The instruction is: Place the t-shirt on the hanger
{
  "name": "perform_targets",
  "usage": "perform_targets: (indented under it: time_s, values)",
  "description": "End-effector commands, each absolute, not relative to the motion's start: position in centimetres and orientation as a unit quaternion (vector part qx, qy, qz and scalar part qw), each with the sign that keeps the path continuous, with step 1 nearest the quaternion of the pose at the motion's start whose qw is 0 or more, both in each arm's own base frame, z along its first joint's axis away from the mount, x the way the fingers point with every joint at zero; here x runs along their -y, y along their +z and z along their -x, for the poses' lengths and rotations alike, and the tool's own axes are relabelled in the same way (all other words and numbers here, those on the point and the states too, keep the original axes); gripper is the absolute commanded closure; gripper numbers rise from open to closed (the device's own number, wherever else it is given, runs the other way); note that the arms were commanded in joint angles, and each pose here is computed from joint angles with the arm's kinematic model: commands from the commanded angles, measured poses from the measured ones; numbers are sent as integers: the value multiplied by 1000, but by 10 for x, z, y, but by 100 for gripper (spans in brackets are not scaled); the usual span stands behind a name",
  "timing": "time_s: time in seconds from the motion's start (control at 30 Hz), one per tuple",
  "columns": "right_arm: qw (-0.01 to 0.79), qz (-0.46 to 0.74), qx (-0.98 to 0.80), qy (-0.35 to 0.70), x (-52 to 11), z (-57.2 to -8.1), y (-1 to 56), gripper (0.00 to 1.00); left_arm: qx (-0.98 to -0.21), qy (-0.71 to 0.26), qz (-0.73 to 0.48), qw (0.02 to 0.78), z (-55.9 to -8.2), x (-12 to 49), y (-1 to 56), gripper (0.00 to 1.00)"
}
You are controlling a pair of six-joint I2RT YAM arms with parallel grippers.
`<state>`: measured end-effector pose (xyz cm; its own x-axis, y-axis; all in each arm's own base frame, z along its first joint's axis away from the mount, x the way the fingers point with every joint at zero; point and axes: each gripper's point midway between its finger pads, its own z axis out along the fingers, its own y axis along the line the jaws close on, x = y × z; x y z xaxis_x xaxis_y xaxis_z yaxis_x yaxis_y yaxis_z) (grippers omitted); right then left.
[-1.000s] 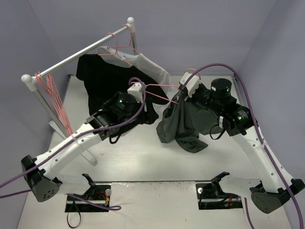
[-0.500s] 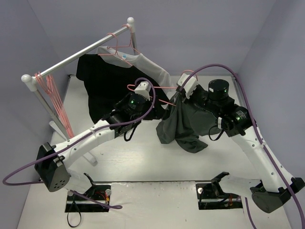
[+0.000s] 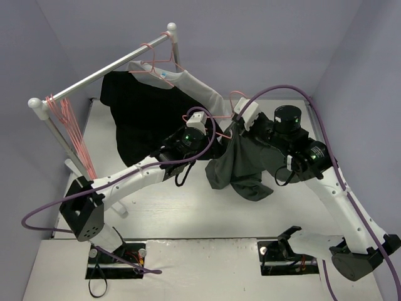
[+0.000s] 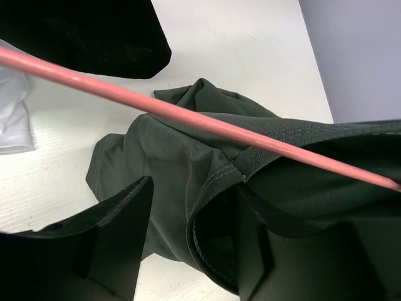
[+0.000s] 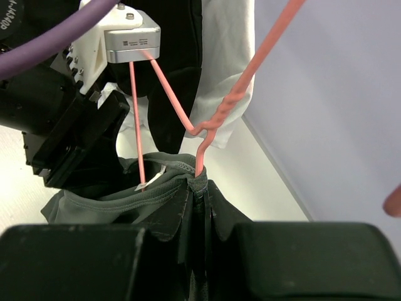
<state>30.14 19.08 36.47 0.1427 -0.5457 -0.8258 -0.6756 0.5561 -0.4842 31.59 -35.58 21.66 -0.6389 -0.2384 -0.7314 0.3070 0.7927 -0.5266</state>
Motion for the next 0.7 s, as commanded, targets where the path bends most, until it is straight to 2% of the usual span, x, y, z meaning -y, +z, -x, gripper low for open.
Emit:
perform_targets:
  time_s: [0.0, 0.17, 0.23, 0.67]
  values:
    - [650, 444, -615, 53, -190, -297, 403, 100, -811, -358, -7, 462, -320, 367, 252, 58]
    - [645, 439, -625, 43, -184, -297, 394, 100, -816, -331, 9, 474, -321, 350, 248, 91]
    - [643, 435, -630, 39, -181, -297, 390, 100, -818, -313, 16, 483, -322, 337, 251, 99]
    - [644, 426, -634, 43, -174, -286, 385, 100, -835, -244, 46, 491, -337, 258, 259, 100]
